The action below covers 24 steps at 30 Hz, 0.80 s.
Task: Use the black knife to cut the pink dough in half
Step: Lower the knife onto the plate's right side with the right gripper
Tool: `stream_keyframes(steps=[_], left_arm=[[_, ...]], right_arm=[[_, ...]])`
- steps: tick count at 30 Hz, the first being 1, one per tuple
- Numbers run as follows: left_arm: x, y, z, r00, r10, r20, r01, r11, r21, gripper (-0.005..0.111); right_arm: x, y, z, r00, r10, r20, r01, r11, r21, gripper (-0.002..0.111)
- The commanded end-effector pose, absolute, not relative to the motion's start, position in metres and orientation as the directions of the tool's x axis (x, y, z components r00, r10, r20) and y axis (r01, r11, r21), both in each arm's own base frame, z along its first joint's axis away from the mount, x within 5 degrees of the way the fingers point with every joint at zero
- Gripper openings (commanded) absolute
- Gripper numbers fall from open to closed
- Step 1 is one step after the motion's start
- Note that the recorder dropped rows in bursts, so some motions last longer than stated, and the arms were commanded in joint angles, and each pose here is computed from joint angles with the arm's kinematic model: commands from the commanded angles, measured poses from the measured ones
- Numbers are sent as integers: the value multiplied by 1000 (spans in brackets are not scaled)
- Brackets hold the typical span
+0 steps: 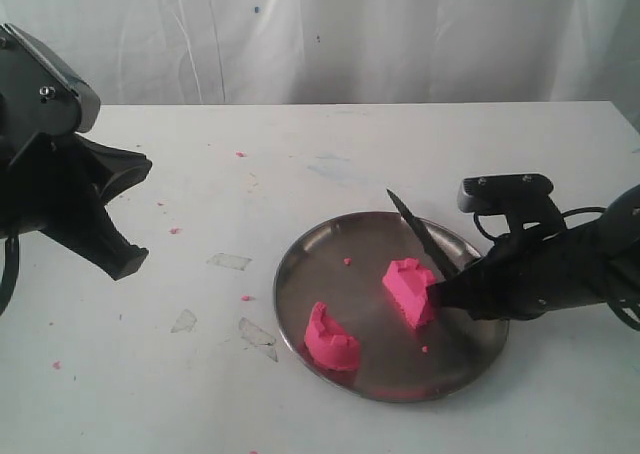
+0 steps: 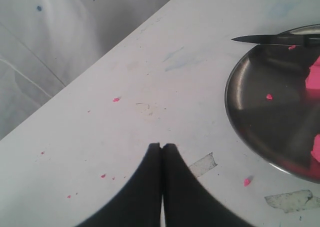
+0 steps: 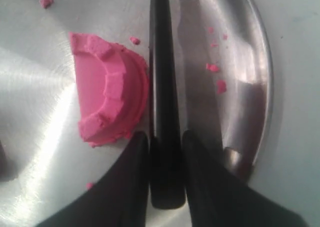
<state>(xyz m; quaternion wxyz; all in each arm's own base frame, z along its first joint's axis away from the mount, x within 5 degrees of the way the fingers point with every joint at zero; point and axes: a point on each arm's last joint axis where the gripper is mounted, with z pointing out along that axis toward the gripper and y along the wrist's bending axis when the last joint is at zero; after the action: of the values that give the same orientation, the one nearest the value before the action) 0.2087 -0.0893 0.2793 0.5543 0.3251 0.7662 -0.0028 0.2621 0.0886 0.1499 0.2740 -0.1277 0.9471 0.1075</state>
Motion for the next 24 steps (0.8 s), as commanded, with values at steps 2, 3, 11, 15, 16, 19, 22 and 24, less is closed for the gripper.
stream_keyframes(steps=[2, 3, 11, 15, 16, 19, 22, 24], left_arm=[[207, -88, 279, -172, 495, -852, 499, 789, 357, 0], [207, -88, 279, -172, 495, -852, 499, 789, 357, 0], [206, -89, 280, -165, 492, -855, 505, 787, 355, 0], [206, -90, 280, -157, 488, -859, 512, 784, 352, 0], [206, -90, 280, -157, 488, -859, 512, 784, 352, 0], [206, -90, 280, -157, 488, -859, 512, 784, 352, 0], [206, -90, 280, -157, 488, -859, 512, 784, 352, 0], [206, -90, 280, -157, 488, -859, 512, 784, 352, 0]], right_arm=[[262, 89, 139, -847, -198, -493, -309, 938, 154, 0], [262, 89, 138, -847, -198, -493, -308, 939, 153, 0], [265, 88, 139, -835, -198, -513, -303, 944, 129, 1], [266, 87, 139, -830, -209, -517, -311, 943, 118, 7], [266, 87, 139, -829, -208, -518, -310, 944, 116, 9], [267, 87, 139, -825, -214, -523, -312, 944, 106, 10], [267, 86, 139, -822, -217, -527, -314, 944, 100, 10], [267, 86, 139, -813, -241, -529, -331, 940, 82, 10]])
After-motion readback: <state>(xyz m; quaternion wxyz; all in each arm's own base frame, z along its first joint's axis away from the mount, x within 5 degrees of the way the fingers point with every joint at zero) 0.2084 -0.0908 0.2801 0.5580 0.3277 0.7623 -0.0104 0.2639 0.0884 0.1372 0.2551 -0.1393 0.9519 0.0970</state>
